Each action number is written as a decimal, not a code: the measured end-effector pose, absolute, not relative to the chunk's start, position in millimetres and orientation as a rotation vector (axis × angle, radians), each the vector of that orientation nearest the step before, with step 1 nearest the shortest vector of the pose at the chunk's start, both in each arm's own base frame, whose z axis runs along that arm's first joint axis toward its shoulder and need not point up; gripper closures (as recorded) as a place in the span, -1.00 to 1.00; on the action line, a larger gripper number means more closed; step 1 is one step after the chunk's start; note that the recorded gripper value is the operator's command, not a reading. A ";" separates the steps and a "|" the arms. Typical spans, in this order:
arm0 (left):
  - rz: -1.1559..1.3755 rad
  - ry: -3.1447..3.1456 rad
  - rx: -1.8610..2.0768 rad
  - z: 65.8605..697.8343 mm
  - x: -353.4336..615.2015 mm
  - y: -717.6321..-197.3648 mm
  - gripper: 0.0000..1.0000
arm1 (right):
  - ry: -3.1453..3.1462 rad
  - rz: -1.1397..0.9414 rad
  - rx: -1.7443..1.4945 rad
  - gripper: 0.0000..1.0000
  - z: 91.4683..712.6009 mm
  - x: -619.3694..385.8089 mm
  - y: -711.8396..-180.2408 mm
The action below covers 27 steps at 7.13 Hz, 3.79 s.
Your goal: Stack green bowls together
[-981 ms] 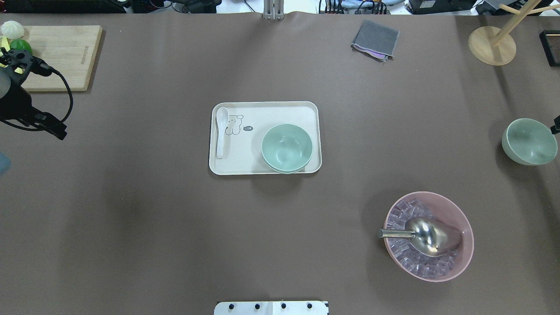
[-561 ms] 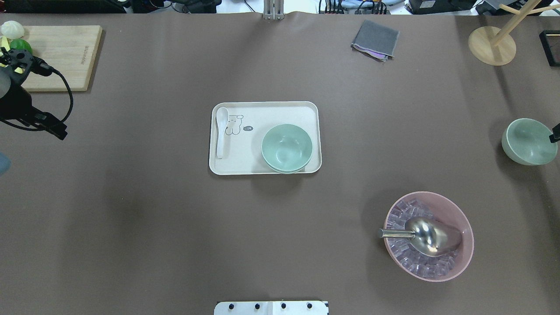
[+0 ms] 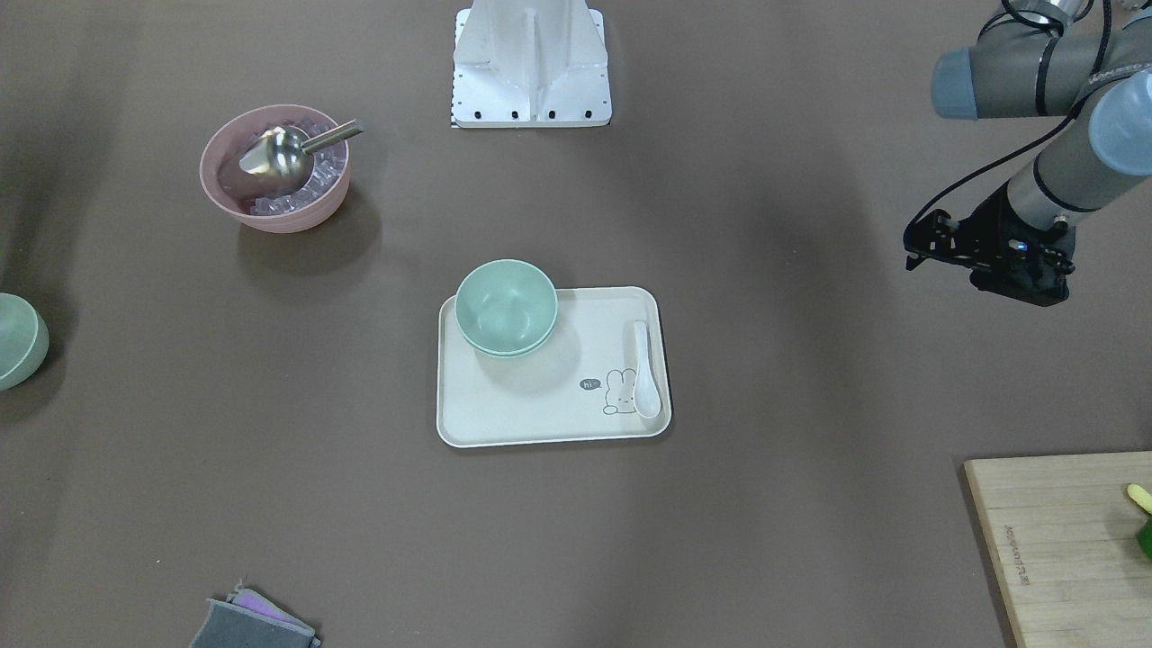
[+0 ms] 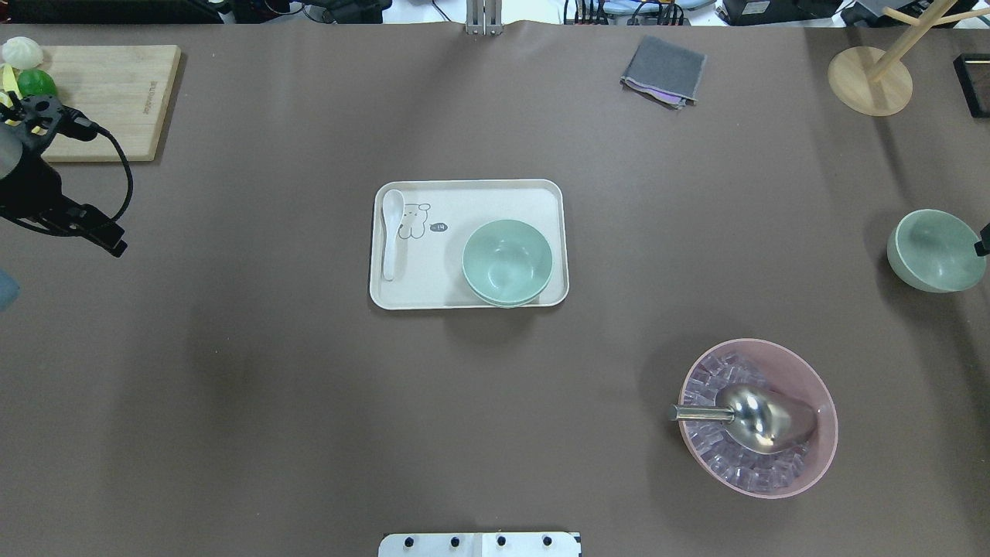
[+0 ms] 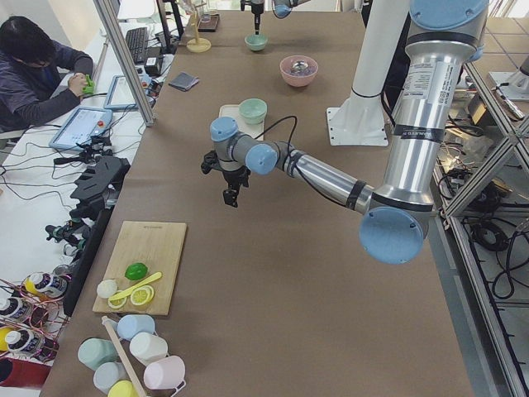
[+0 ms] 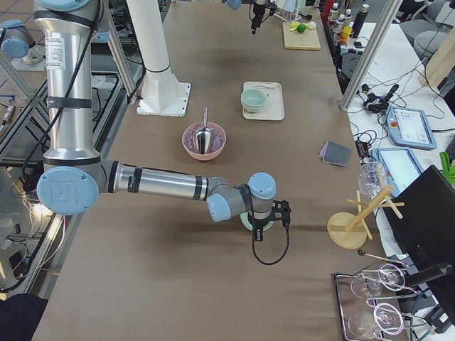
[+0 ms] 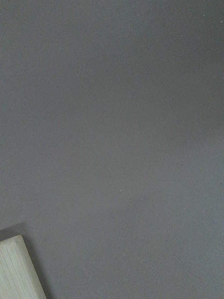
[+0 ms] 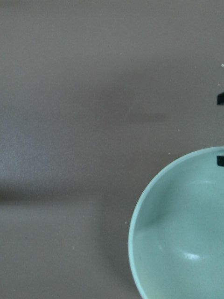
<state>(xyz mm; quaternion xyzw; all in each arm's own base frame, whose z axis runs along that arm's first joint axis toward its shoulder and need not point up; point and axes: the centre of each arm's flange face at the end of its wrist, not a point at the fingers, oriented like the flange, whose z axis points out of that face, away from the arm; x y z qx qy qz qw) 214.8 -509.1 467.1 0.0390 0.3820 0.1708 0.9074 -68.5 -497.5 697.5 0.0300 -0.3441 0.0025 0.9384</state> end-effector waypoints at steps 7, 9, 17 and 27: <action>0.353 0.790 0.077 468.6 215.1 -509.1 -0.97 | -0.705 0.007 0.060 0.18 692.7 -76.5 -501.7; 0.352 0.789 0.075 469.3 215.2 -509.3 -0.97 | -0.705 0.002 0.059 0.20 692.2 -78.9 -501.9; 0.353 0.790 0.077 468.5 215.1 -509.1 -0.97 | -0.706 -0.003 0.053 0.93 692.3 -84.6 -501.4; 0.345 0.781 0.059 481.5 209.8 -505.6 -0.97 | -0.942 0.331 -0.022 1.00 407.6 -177.3 -577.8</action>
